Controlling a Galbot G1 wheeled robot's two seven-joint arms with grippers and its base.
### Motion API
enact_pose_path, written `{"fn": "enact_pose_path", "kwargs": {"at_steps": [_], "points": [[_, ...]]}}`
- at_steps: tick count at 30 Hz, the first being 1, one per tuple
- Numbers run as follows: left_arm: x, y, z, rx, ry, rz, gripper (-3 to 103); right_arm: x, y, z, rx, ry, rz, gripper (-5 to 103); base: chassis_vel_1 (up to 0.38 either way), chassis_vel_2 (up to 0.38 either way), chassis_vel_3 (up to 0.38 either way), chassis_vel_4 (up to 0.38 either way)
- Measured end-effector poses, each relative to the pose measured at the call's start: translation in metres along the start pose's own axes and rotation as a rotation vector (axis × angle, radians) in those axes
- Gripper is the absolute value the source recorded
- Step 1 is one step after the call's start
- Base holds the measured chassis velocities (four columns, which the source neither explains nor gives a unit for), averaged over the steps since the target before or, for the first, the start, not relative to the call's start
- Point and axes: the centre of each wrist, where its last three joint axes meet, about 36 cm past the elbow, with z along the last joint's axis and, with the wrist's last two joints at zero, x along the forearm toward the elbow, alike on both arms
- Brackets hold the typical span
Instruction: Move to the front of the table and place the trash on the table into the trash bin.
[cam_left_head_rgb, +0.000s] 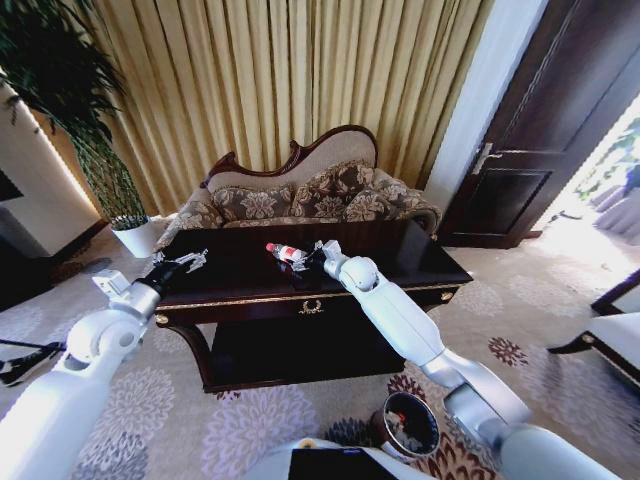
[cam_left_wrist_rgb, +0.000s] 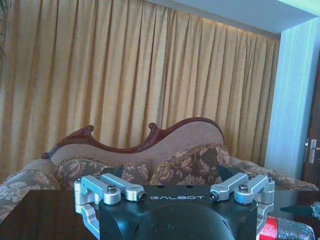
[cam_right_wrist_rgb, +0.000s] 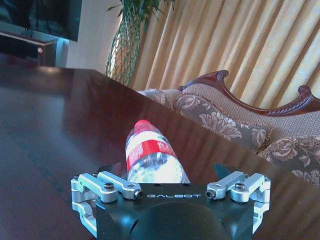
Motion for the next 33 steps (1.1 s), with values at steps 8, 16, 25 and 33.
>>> {"fn": "enact_pose_path", "kwargs": {"at_steps": [8, 16, 25, 33], "points": [[0.001, 0.0, 0.003, -0.009, 0.005, 0.001, 100, -0.006, 0.002, 0.009, 0.026, 0.035, 0.0, 100, 0.0, 0.0, 0.0, 0.0], [0.002, 0.001, 0.003, -0.012, 0.005, -0.002, 100, -0.007, 0.001, 0.011, 0.027, 0.041, 0.003, 100, 0.0, 0.0, 0.0, 0.0], [0.001, 0.0, 0.003, -0.01, -0.005, 0.0, 100, -0.005, -0.001, 0.009, -0.015, 0.018, 0.035, 100, 0.0, 0.0, 0.0, 0.0], [-0.003, 0.001, -0.013, 0.01, -0.057, -0.034, 100, 0.049, -0.03, -0.008, -0.266, -0.145, 0.126, 100, 0.0, 0.0, 0.0, 0.0]]}}
